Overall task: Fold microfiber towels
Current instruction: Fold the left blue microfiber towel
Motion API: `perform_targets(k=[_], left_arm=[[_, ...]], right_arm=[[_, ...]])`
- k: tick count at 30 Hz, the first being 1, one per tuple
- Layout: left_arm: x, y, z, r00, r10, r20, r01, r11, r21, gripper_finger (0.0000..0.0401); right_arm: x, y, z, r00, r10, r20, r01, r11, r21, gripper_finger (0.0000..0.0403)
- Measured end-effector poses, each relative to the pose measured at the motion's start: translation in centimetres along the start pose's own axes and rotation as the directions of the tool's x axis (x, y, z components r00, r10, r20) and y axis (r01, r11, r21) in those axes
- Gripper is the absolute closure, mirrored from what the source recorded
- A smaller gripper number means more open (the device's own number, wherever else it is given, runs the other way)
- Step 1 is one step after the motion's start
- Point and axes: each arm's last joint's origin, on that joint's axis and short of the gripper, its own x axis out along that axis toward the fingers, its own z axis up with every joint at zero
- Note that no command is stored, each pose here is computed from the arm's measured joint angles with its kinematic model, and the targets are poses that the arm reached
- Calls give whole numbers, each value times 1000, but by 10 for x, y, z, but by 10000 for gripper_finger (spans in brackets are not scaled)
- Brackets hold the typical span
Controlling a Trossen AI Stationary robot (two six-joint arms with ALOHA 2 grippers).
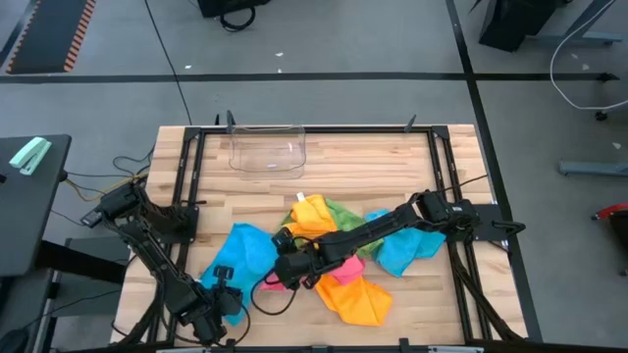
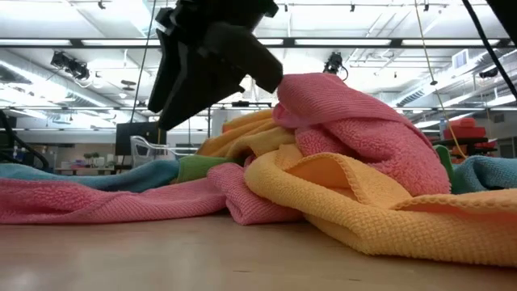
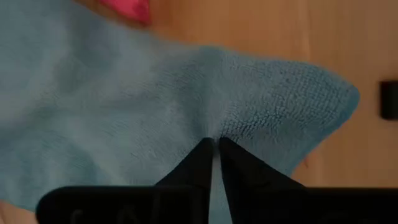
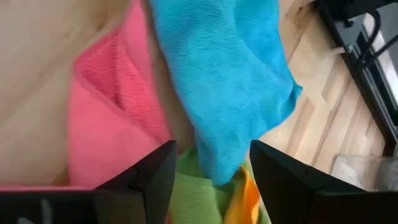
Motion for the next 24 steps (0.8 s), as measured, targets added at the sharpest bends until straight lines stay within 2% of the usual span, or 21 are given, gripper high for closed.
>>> perform_targets(k=[3, 6, 9, 14, 17, 20, 24], left_arm=[[-2, -2, 0, 999, -43, -31, 43, 999, -5, 342], [-1, -3, -2, 998, -53, -42, 53, 999, -7, 330], [7, 0, -5, 1000, -20, -23, 20, 1000, -6, 322], [27, 2, -14, 1000, 2, -23, -2, 1000, -7, 316], [36, 0, -13, 999, -33, 16, 34, 999, -21, 315], [42, -3, -6, 995, -73, 66, 76, 996, -46, 319], [44, -6, 6, 978, -109, 176, 124, 989, -79, 327]], right_arm=[[-6, 4, 0, 999, -12, -36, 12, 1000, -15, 190], [-15, -2, 2, 1000, -15, -4, 15, 999, 38, 190], [-14, -7, 4, 996, 49, 72, -58, 990, 129, 190], [3, -2, -1, 975, 129, 182, -175, 947, 269, 190], [13, 8, -2, 956, 147, 254, -220, 931, 290, 190], [18, 19, -6, 954, 164, 249, -234, 930, 285, 190], [22, 18, -11, 970, 118, 212, -180, 936, 302, 190]])
